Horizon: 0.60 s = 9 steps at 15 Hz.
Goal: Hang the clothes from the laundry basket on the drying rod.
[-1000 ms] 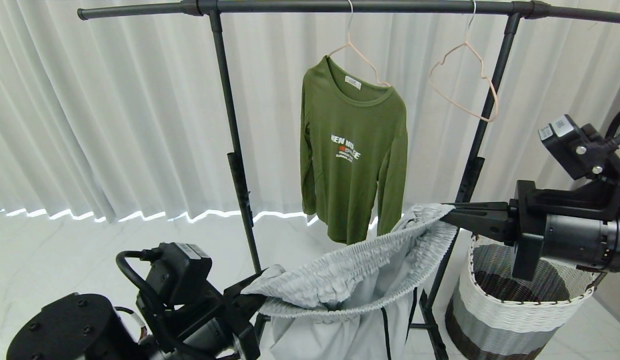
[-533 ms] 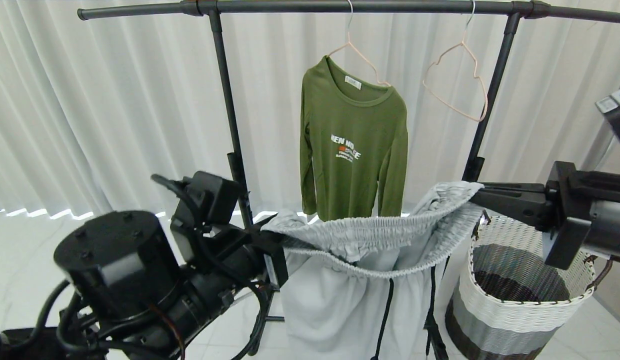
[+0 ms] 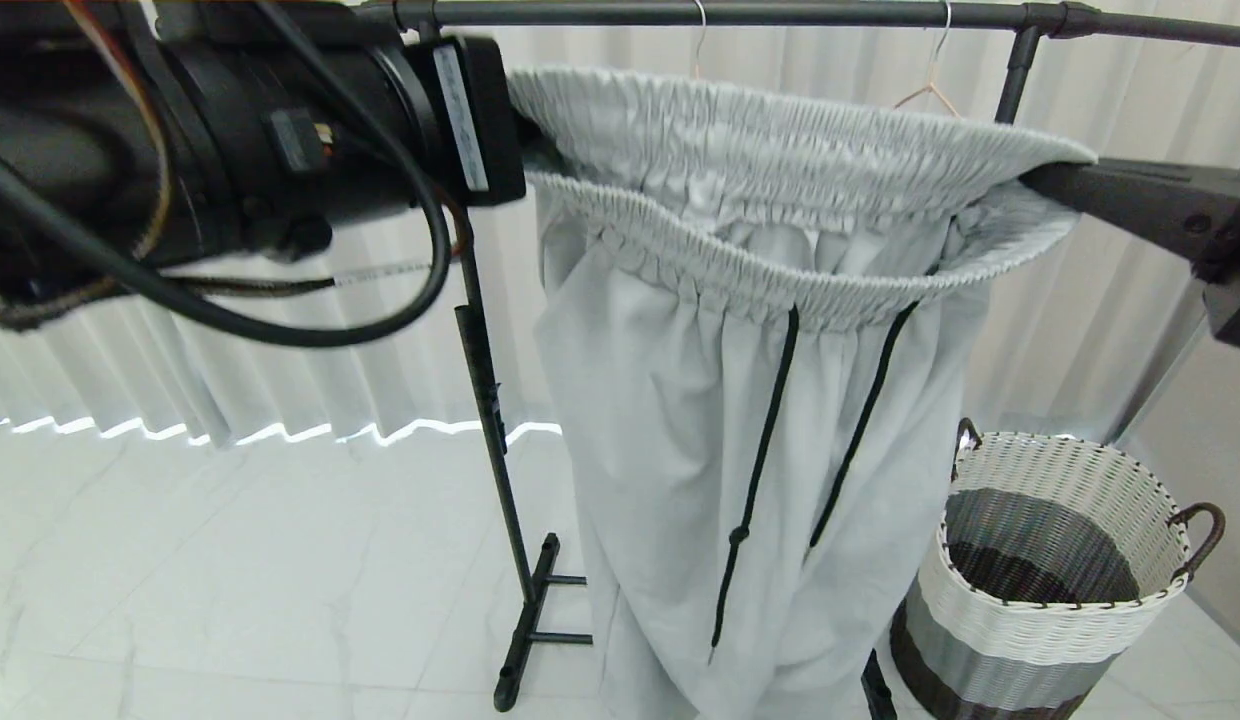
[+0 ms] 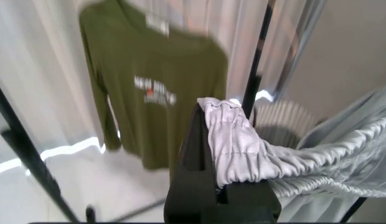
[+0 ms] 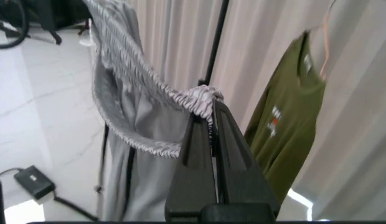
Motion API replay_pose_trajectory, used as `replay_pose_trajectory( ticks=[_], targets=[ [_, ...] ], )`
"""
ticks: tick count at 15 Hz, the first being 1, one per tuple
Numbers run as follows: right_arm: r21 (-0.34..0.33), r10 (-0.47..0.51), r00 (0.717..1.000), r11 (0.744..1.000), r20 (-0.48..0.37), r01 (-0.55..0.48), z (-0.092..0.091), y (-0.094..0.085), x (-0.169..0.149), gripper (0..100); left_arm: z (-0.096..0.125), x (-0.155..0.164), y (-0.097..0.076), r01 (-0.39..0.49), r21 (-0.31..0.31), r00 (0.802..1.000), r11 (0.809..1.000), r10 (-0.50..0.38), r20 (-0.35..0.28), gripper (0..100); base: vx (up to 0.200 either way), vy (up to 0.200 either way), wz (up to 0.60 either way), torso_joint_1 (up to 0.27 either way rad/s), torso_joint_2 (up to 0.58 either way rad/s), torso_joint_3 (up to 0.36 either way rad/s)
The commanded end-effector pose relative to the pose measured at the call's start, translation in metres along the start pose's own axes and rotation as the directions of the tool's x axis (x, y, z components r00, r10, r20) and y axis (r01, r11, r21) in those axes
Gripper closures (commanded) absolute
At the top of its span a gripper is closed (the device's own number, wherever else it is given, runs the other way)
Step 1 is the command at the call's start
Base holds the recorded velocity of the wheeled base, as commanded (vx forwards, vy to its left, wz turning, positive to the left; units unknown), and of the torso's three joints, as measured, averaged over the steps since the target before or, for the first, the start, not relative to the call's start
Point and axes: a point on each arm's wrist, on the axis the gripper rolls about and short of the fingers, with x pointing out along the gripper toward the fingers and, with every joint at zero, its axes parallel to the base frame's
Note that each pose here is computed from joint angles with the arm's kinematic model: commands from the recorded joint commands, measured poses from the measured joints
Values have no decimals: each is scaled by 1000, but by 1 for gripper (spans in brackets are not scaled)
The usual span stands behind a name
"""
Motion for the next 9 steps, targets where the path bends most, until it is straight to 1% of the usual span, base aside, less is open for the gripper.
replay_pose_trajectory(
  ticks=[1, 2, 4, 6, 7, 9],
  targets=[
    [-24, -1, 999, 1000, 39, 2, 14, -2, 3, 100, 13, 3, -1, -2, 0, 1000, 1000, 2, 23, 100, 0, 0, 0, 0, 0, 0],
    [-24, -4, 999, 1000, 41, 5, 15, -2, 2, 100, 11, 4, -1, -4, 1, 1000, 1000, 4, 17, 100, 0, 0, 0, 0, 0, 0],
    [-36, -26, 1000, 999, 17, 27, 16, 0, -8, 100, 5, 5, -1, -6, 2, 1000, 1000, 6, -1, 100, 0, 0, 0, 0, 0, 0],
    [-42, -20, 1000, 999, 21, 21, 25, 8, -22, 100, -1, 14, -2, -5, 6, 1000, 1000, 5, -25, 100, 0, 0, 0, 0, 0, 0],
    [-40, -16, 1000, 999, 17, 16, 29, 13, -30, 100, -1, 24, -3, -3, 7, 1000, 1000, 3, -27, 100, 0, 0, 0, 0, 0, 0],
    [-37, -2, 1000, 999, 0, 2, 31, 22, -43, 100, 6, 46, -6, -1, 3, 1000, 1000, 1, 4, 100, 0, 0, 0, 0, 0, 0]
  ],
)
